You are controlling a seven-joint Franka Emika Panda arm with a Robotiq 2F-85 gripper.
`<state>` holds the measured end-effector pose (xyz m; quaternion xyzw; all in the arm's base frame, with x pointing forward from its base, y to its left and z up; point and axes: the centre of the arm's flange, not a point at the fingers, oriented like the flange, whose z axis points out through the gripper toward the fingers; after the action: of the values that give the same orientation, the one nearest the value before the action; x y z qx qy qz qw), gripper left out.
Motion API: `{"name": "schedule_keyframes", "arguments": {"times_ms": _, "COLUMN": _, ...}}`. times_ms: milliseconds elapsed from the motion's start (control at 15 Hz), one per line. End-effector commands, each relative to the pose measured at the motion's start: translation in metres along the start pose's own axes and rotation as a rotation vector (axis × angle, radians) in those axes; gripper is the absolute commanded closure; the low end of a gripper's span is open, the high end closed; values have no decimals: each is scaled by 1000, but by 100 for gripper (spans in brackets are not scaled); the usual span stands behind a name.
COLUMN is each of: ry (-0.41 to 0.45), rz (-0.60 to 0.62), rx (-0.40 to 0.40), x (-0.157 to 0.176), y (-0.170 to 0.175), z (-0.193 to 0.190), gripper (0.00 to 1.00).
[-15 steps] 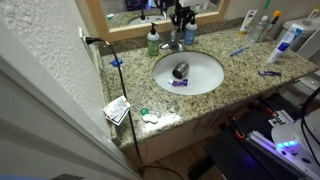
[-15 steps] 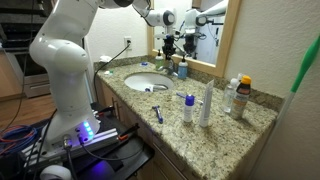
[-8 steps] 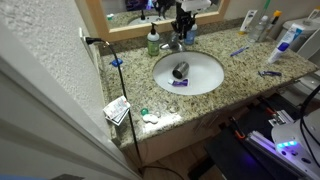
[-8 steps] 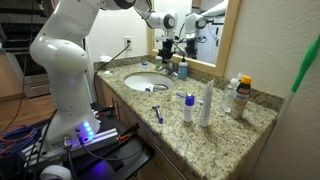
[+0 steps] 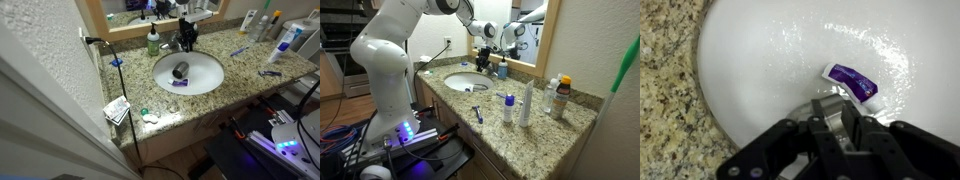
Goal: Push the faucet handle down
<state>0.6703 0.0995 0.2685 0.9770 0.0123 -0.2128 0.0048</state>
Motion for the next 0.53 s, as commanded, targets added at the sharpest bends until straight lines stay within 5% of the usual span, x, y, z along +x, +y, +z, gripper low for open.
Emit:
{"name": "schedule_keyframes", "arguments": {"times_ms": 0, "ry": -12, "rz": -62, "rx": -13, "x": -23, "y": 15, "z": -5, "gripper": 75}}
{"name": "schedule_keyframes", "arguments": {"times_ms": 67, "ry": 23, "rz": -84, "rx": -22, "x": -41, "y": 19, "z": -16, "gripper": 50}}
{"name": "schedule_keyframes", "arguments": {"times_ms": 200, "ry": 98, "rz": -124, "rx": -34, "x": -72, "y": 30, "z": -40, "gripper": 49}}
{"name": "schedule_keyframes", "arguments": {"times_ms": 467, "ry": 263, "rz": -105, "rx": -17, "x": -121, "y": 48, "z": -92, "gripper": 22}}
